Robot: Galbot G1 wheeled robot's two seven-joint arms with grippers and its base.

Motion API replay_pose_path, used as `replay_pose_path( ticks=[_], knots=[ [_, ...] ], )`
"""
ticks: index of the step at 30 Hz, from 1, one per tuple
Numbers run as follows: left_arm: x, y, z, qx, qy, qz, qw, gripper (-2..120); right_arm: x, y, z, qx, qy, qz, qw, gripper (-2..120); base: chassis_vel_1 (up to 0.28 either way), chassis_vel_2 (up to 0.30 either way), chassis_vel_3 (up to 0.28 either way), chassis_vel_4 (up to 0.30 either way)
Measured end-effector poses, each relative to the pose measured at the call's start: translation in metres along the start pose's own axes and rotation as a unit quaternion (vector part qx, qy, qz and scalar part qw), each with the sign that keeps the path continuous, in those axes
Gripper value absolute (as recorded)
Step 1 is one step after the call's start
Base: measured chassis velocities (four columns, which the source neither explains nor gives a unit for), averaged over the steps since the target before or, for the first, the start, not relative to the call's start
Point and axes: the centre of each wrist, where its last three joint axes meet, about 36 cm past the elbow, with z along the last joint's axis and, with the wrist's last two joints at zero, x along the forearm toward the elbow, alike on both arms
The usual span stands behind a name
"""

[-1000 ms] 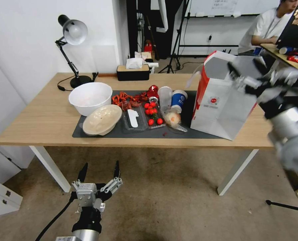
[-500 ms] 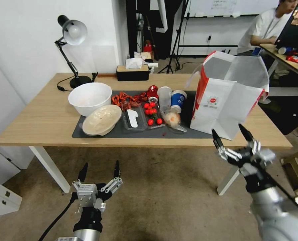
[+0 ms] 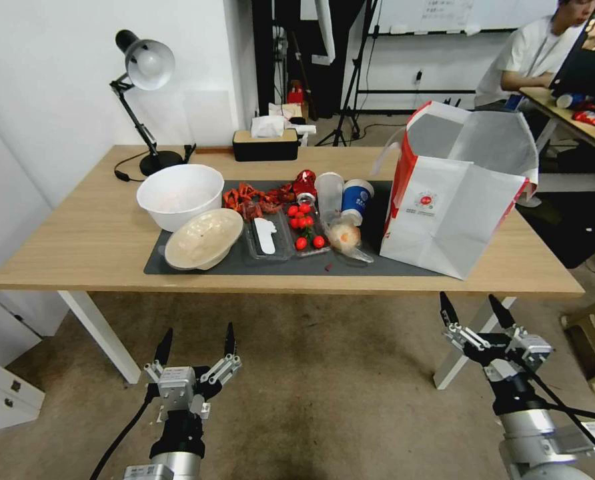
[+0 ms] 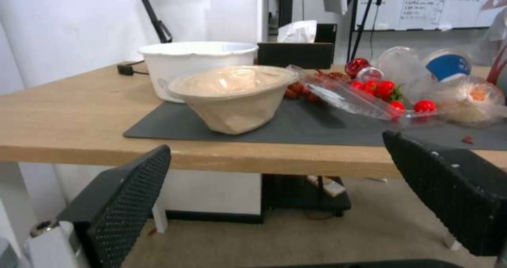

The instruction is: Pick up the food delivery bag from the floor and place it on the table.

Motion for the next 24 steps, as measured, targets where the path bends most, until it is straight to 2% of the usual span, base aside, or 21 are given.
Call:
replay_pose_path(
  ticks=[24],
  knots=[
    [-0.0024,-0.0003,0.0044,0.001,0.0,0.0,1.0,100,-0.0061,-0.001,0.006,0.004,0.009,-0.006,1.0,100,0.0,0.0,0.0,0.0]
  ],
)
